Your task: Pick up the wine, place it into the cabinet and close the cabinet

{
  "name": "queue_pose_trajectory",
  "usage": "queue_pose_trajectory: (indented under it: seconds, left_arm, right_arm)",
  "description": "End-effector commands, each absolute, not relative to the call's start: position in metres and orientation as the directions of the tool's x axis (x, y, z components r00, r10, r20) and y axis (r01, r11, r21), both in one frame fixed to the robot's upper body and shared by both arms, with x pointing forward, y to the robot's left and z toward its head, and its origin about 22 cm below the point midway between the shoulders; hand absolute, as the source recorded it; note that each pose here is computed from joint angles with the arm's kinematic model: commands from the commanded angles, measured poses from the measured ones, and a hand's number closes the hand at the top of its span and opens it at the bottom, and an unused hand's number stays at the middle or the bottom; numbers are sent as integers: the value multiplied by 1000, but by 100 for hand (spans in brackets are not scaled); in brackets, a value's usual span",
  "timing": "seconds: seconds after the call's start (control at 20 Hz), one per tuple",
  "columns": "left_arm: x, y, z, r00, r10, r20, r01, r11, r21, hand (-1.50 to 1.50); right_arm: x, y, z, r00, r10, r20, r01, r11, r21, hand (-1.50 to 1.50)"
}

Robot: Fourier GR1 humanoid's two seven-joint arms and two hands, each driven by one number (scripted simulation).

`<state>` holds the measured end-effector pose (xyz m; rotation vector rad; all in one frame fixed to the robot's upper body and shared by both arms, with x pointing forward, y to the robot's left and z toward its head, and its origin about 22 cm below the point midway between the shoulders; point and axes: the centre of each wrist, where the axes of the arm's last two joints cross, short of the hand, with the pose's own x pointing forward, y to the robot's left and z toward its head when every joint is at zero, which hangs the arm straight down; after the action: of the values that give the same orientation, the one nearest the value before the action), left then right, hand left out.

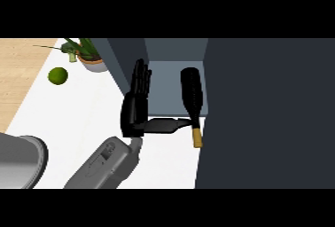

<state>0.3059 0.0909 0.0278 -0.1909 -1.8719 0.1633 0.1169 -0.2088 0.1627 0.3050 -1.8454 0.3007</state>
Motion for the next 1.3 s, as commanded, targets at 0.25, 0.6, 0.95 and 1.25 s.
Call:
queue_pose_trajectory:
  seconds: [0.25, 0.6, 0.95, 1.25]
  left_arm:
    - [229, 100, 40, -312, 255, 915, 52, 966, -252, -150]
    - [192, 132, 26, -322, 229, 919, 28, 972, -233, -150]
    - [164, 164, 34, -341, 204, 918, 26, 978, -207, -150]
    - [145, 207, 35, -342, 168, 924, 6, 984, -177, -150]
  right_arm:
    - [75, -221, 202, -334, -67, 940, -385, 920, -72, -150]
    - [84, -212, 184, -255, 13, 967, -644, 744, -180, 150]
    - [66, -187, 195, -218, -71, 973, -771, 623, -128, 150]
    - [67, -178, 195, -258, -84, 963, -771, 619, -152, 150]
